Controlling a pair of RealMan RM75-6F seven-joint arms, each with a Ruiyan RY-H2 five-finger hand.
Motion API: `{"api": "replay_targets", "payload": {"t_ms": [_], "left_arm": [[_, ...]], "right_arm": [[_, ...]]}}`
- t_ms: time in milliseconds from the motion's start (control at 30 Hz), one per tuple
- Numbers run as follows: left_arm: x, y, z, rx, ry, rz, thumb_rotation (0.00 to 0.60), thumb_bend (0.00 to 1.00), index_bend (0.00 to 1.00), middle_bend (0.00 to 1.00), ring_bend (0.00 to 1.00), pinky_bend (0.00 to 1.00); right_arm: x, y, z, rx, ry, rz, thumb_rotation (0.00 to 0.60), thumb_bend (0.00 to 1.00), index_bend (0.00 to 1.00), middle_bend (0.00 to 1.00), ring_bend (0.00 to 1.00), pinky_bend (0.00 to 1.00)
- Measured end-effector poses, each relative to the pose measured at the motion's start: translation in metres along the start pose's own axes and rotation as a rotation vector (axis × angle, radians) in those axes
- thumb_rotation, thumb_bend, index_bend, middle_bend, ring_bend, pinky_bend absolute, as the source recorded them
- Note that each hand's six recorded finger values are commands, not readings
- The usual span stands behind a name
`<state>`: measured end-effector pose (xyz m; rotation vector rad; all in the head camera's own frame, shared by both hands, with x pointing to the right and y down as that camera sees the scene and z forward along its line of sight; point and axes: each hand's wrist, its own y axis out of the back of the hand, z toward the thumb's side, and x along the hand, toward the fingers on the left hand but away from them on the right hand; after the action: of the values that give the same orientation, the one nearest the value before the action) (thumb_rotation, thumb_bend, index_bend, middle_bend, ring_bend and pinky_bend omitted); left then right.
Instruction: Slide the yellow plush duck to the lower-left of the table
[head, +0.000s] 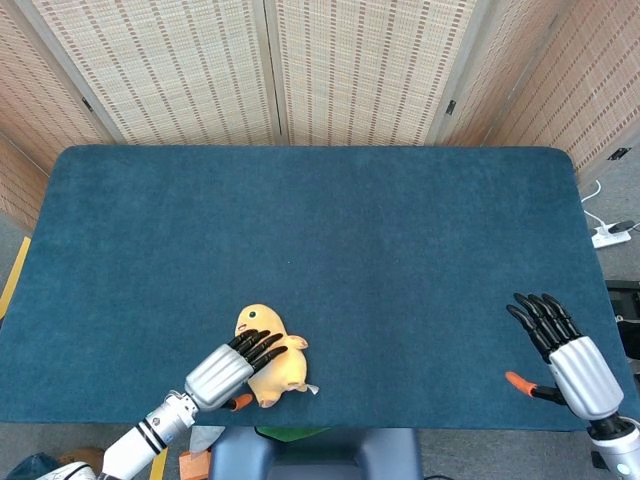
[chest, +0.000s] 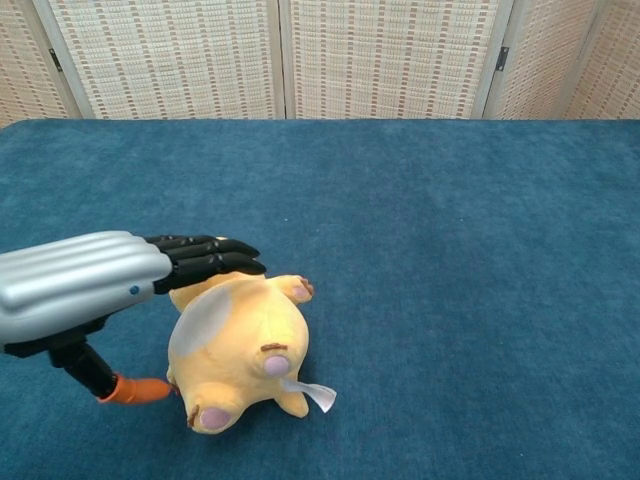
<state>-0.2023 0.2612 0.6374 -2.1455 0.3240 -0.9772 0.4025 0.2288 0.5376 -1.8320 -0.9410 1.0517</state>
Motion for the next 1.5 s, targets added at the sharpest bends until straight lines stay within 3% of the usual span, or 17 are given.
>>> {"api": "replay_targets", "payload": {"t_ms": [200, 267, 333, 433, 500, 700, 967, 1200, 1300, 1500], "left_arm": [[0.017, -0.009, 0.013, -0.001, -0.029, -0.034, 0.6, 0.25, 0.0, 0.0, 0.0, 0.13], [0.019, -0.01, 0.014, 0.004, -0.031, -0.035, 0.6, 0.25, 0.0, 0.0, 0.0, 0.17], [0.023, -0.013, 0.015, 0.019, -0.034, -0.037, 0.6, 0.26, 0.05, 0.03, 0.01, 0.27], [0.029, -0.019, 0.012, 0.037, -0.02, -0.033, 0.6, 0.38, 0.25, 0.25, 0.19, 0.54], [0.032, -0.02, 0.007, 0.049, -0.001, -0.008, 0.6, 0.48, 0.43, 0.46, 0.37, 0.74], [0.035, -0.016, -0.002, 0.064, 0.048, 0.136, 0.6, 0.64, 0.69, 0.75, 0.63, 0.96], [0.01, 0.0, -0.008, 0.121, 0.047, 0.293, 0.6, 0.7, 0.72, 0.8, 0.67, 0.99], [-0.048, 0.03, -0.057, 0.23, 0.149, 0.398, 0.6, 0.7, 0.72, 0.8, 0.67, 1.0], [-0.078, 0.031, -0.084, 0.268, 0.207, 0.395, 0.6, 0.7, 0.72, 0.8, 0.67, 1.0], [-0.115, 0.008, -0.126, 0.251, 0.296, 0.324, 0.6, 0.69, 0.71, 0.8, 0.67, 1.0]], "right_arm": [[-0.005, -0.006, -0.001, -0.001, -0.005, 0.022, 0.6, 0.03, 0.0, 0.0, 0.0, 0.0], [-0.005, -0.007, -0.001, 0.0, -0.005, 0.026, 0.6, 0.03, 0.0, 0.0, 0.0, 0.0], [-0.006, -0.01, -0.001, -0.001, -0.005, 0.04, 0.6, 0.04, 0.0, 0.0, 0.0, 0.0], [-0.008, -0.013, -0.001, -0.002, -0.007, 0.057, 0.6, 0.04, 0.0, 0.0, 0.0, 0.0], [-0.009, -0.013, -0.002, -0.004, -0.01, 0.057, 0.6, 0.04, 0.0, 0.0, 0.0, 0.0], [-0.01, -0.015, -0.001, -0.003, -0.015, 0.067, 0.6, 0.04, 0.0, 0.0, 0.0, 0.0], [-0.009, -0.017, 0.0, 0.0, -0.018, 0.071, 0.6, 0.04, 0.0, 0.0, 0.0, 0.0], [-0.007, -0.018, 0.002, 0.0, -0.02, 0.075, 0.6, 0.04, 0.0, 0.0, 0.0, 0.0], [-0.007, -0.019, 0.006, -0.001, -0.013, 0.074, 0.6, 0.04, 0.0, 0.0, 0.0, 0.0], [-0.007, -0.023, 0.009, 0.003, -0.016, 0.077, 0.6, 0.04, 0.0, 0.0, 0.0, 0.0]]}}
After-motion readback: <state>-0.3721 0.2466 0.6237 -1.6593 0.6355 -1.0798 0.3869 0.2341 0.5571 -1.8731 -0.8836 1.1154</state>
